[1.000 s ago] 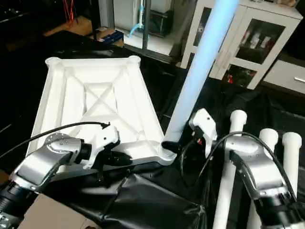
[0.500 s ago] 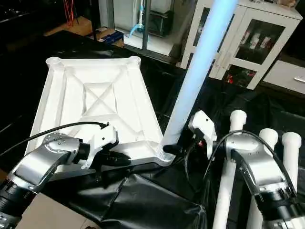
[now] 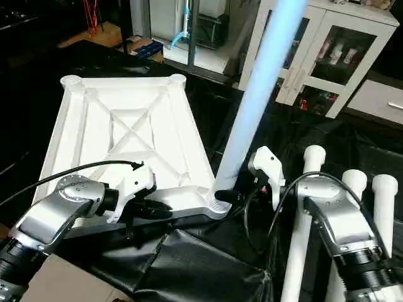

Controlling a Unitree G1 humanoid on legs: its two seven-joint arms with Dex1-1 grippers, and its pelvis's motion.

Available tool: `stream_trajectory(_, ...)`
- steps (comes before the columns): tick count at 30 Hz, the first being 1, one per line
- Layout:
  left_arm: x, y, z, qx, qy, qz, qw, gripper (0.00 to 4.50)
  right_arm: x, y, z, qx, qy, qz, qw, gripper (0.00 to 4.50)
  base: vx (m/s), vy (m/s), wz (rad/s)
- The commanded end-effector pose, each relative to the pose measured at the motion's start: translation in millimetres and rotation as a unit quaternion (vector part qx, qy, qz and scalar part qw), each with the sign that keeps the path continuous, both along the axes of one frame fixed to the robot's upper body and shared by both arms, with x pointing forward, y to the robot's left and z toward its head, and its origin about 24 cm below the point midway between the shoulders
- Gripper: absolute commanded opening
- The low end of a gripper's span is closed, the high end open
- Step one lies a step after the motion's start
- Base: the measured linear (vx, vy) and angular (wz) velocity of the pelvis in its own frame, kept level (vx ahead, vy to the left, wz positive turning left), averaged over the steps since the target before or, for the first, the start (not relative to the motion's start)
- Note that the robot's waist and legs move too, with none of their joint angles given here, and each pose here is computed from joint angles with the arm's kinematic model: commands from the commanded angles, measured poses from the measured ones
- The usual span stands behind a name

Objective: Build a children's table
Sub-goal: Rotate leg to tighten

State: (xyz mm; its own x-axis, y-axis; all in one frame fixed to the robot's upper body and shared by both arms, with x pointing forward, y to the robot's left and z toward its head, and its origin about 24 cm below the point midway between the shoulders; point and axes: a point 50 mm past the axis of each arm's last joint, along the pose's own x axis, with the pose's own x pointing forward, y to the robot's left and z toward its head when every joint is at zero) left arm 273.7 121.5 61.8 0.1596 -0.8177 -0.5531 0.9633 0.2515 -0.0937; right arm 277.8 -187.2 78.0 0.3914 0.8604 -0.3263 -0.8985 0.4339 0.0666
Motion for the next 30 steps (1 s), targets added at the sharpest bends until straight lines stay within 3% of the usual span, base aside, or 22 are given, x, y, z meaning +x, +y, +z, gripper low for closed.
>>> stream_trajectory(1, 1.1, -17.7, 13.2, -0.030, -0.015, -0.027, 0.999, 0.00, 2.6, -6.4, -7.6, 0.006, 0.008, -0.053, 0.999, 1.89, 0.000, 0.000, 0.00)
stream_trajectory(2, 5.1, -19.8, 11.1, -0.031, -0.019, 0.004, 0.999, 0.00, 3.5, -5.7, -19.3, 0.006, 0.013, -0.102, 0.995, 1.88, 0.000, 0.000, 0.00)
stream_trajectory(3, 5.1, -19.8, 11.1, -0.031, -0.019, 0.004, 0.999, 0.00, 3.5, -5.7, -19.3, 0.006, 0.013, -0.102, 0.995, 1.88, 0.000, 0.000, 0.00)
stream_trajectory(6, 11.5, -28.0, 10.6, -0.043, -0.028, 0.063, 0.997, 0.00, 2.3, -0.2, -43.2, 0.001, 0.032, -0.201, 0.979, 1.88, 0.000, 0.000, 0.00)
stream_trajectory(8, 15.7, -35.8, 11.5, -0.054, -0.033, 0.108, 0.992, 0.00, 4.0, 5.9, -58.8, -0.024, 0.036, -0.289, 0.956, 1.88, 0.000, 0.000, 0.00)
stream_trajectory(10, 17.2, -38.8, 11.9, -0.056, -0.037, 0.125, 0.990, 0.00, 4.6, 8.2, -64.2, -0.038, 0.036, -0.322, 0.945, 1.88, 0.000, 0.000, 0.00)
stream_trajectory(11, 20.1, -41.8, 12.3, -0.057, -0.041, 0.151, 0.986, 0.00, 5.8, 9.0, -69.9, -0.056, 0.034, -0.367, 0.928, 1.88, 0.000, 0.000, 0.00)
stream_trajectory(12, 20.6, -42.3, 12.4, -0.058, -0.041, 0.155, 0.985, 0.00, 6.0, 9.1, -71.0, -0.059, 0.034, -0.375, 0.925, 1.87, 0.000, 0.000, 0.00)
stream_trajectory(15, 37.9, -52.6, 15.7, -0.065, -0.086, 0.274, 0.956, 0.00, 12.3, 18.0, -80.9, -0.072, 0.022, -0.549, 0.832, 1.87, 0.000, 0.000, 0.00)
stream_trajectory(16, 39.9, -54.8, 15.6, -0.065, -0.092, 0.286, 0.952, 0.00, 13.5, 23.6, -81.2, -0.065, 0.025, -0.568, 0.820, 1.87, 0.000, 0.000, 0.00)
stream_trajectory(23, 41.4, -57.1, 19.2, -0.074, -0.092, 0.296, 0.948, 0.00, 19.5, 38.8, -74.5, -0.008, 0.028, -0.587, 0.809, 1.87, 0.000, 0.000, 0.00)
stream_trajectory(26, 40.6, -55.4, 18.3, -0.070, -0.091, 0.297, 0.948, 0.00, 19.8, 45.5, -71.7, 0.030, 0.038, -0.574, 0.818, 1.87, 0.000, 0.000, 0.00)
stream_trajectory(27, 40.0, -54.5, 17.6, -0.067, -0.089, 0.296, 0.949, 0.00, 20.8, 52.7, -66.4, 0.056, 0.033, -0.550, 0.833, 1.87, 0.000, 0.000, 0.00)
stream_trajectory(29, 40.0, -54.7, 17.4, -0.067, -0.089, 0.297, 0.948, 0.00, 21.2, 54.2, -65.3, 0.059, 0.031, -0.548, 0.834, 1.87, 0.000, 0.000, 0.00)
stream_trajectory(30, 40.5, -54.8, 16.9, -0.065, -0.088, 0.298, 0.948, 0.00, 22.7, 62.5, -58.8, 0.086, 0.031, -0.523, 0.847, 1.87, 0.000, 0.000, 0.00)
